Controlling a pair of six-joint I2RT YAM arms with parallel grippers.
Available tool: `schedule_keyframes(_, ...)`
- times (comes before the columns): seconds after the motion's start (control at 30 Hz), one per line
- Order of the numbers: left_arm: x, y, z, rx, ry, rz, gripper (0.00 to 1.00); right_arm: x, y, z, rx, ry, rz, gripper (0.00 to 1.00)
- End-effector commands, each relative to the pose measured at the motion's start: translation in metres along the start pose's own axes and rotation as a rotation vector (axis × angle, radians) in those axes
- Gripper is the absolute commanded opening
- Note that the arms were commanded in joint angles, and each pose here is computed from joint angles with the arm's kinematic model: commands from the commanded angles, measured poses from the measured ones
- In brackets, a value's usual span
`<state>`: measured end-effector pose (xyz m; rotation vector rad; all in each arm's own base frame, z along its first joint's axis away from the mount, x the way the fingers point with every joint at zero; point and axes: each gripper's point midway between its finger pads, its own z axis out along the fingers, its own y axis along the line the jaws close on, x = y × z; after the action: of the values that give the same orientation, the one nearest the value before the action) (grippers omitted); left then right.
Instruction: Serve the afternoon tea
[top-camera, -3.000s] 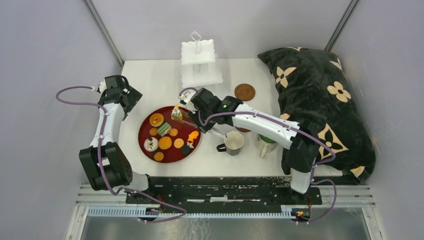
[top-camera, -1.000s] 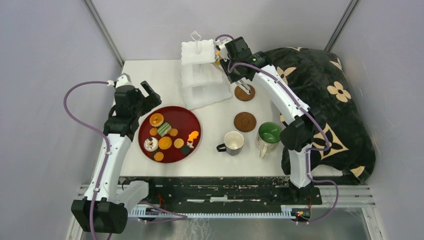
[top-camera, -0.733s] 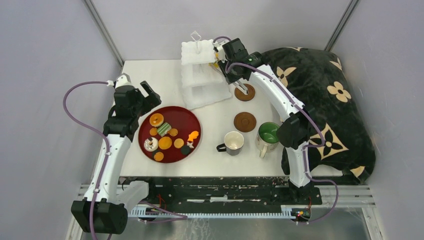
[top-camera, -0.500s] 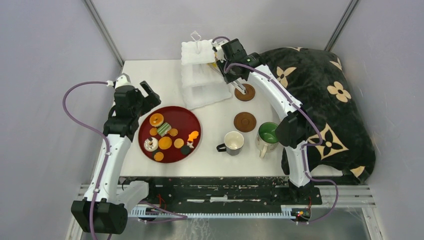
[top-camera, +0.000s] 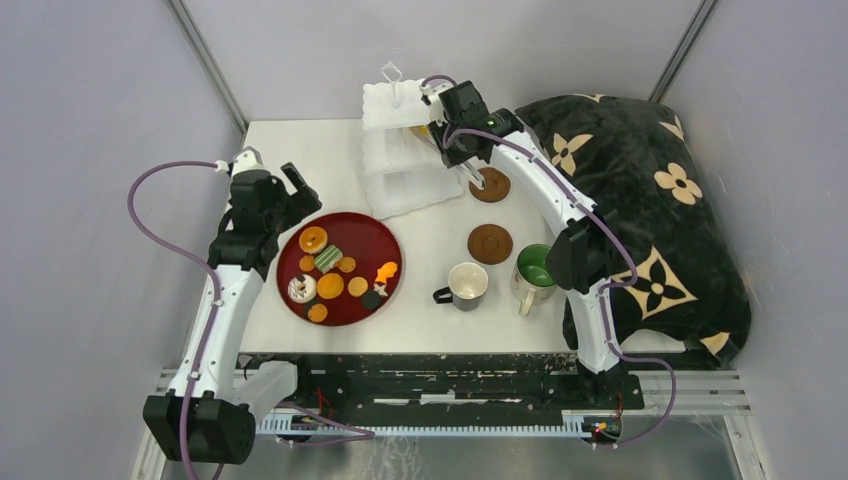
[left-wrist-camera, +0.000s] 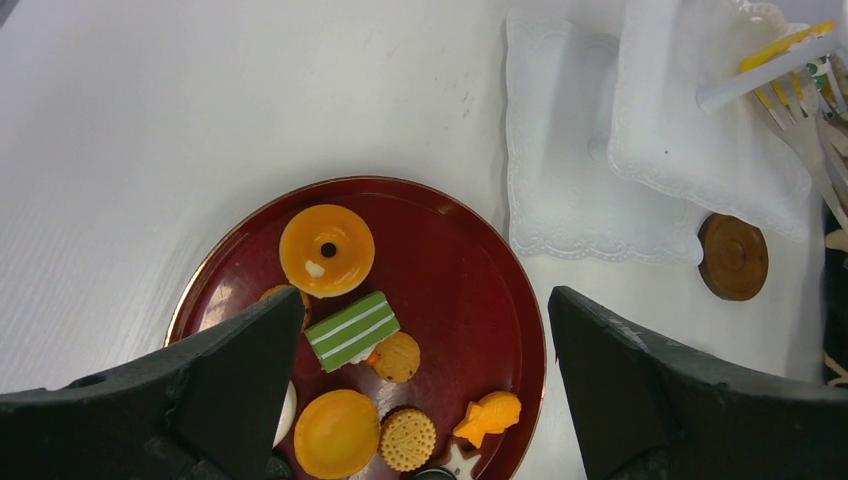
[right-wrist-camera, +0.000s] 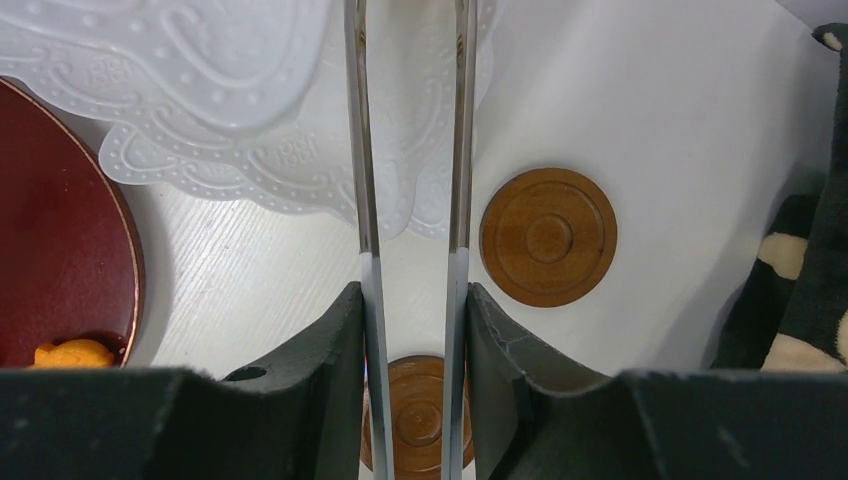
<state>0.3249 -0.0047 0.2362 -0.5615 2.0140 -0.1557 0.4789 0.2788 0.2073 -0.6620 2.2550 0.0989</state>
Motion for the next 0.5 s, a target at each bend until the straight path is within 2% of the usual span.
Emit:
schedule_keyframes(0.0,-0.0227,-0.0002,-0.0074,-0.007,-0.066,0.031,0.99,-0.0331,0.0001,-0.0142,-0.022,-0.129,0.045,0.19)
schedule_keyframes(0.2,-0.0215,-0.0005,-0.0100,0.000,-0.069,0.022,0.99,-0.0277,0.0060,-0.0130,-0.054,-0.111,0.036,0.24)
schedule_keyframes(0.37,-0.0216,-0.0011,-0.0120,0.006,-0.070,0.020,0.99,-0.0263,0.0051,-0.0140,-0.049,-0.113,0.041,0.43)
schedule_keyframes(0.47,-0.0230,-0.0016,-0.0136,0.008,-0.076,0.015,0.99,-0.0262,0.0052,-0.0154,-0.047,-0.115,0.043,0.47)
